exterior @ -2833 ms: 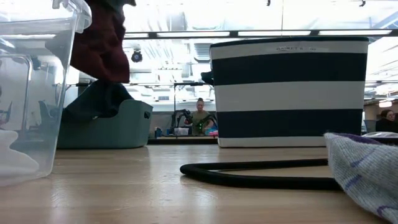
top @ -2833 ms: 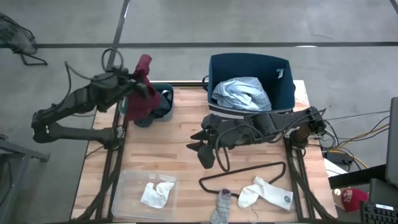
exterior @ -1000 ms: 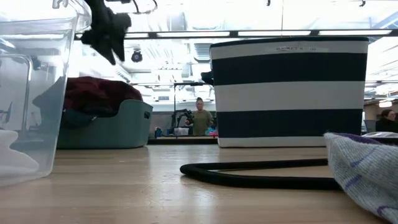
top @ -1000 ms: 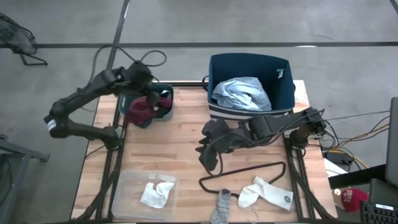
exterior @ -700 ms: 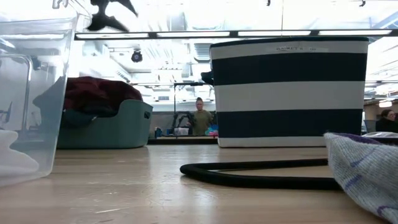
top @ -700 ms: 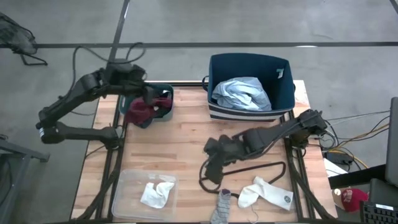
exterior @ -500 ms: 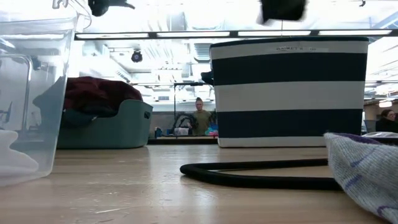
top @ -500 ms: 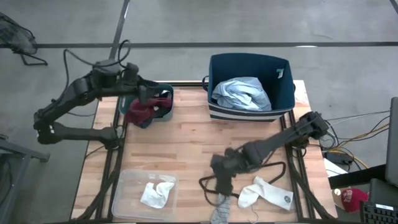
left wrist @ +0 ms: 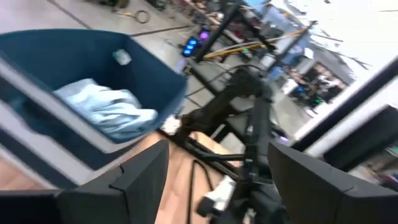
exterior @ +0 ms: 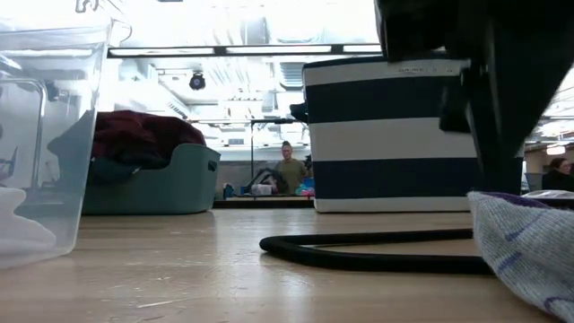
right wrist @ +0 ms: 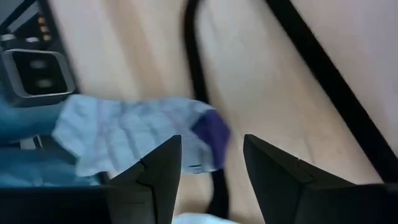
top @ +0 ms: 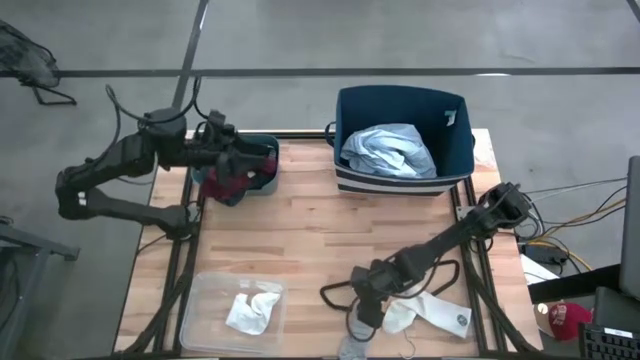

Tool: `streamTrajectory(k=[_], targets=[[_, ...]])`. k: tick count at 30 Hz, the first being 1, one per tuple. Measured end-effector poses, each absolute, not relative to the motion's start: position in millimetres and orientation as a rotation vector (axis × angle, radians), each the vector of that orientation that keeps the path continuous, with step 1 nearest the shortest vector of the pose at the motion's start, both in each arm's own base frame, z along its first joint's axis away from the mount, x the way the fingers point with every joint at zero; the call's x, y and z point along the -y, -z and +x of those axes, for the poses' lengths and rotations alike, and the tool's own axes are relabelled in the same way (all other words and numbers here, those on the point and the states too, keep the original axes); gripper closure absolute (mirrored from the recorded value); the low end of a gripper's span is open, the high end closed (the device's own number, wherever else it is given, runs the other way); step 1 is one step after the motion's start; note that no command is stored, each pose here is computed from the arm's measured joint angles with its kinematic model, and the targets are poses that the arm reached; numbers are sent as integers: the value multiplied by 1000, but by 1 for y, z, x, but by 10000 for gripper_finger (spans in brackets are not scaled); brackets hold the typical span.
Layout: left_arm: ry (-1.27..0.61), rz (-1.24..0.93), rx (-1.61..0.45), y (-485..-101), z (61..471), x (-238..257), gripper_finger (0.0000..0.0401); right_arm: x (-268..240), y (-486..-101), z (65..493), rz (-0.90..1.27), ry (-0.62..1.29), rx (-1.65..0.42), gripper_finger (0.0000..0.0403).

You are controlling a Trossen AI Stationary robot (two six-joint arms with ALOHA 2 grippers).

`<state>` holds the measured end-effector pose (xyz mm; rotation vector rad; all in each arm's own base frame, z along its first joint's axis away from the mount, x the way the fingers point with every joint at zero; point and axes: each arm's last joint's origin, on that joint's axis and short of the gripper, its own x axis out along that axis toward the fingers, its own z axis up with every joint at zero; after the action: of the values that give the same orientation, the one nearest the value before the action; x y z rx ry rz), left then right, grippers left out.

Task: Pick & Place Cloths
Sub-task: Put the gray sock into the transparent bin

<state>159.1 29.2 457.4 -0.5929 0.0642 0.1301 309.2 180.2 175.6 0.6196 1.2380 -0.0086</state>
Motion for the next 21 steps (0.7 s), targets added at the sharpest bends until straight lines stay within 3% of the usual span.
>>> streamTrajectory(k=[12, 21], targets=[[-86, -610, -74, -456, 170, -22, 123, -175, -144, 297, 681, 6, -1201, 216], [-98, -617, -107, -451, 181, -24, 123, -174, -140, 295, 673, 4, -1199, 278]])
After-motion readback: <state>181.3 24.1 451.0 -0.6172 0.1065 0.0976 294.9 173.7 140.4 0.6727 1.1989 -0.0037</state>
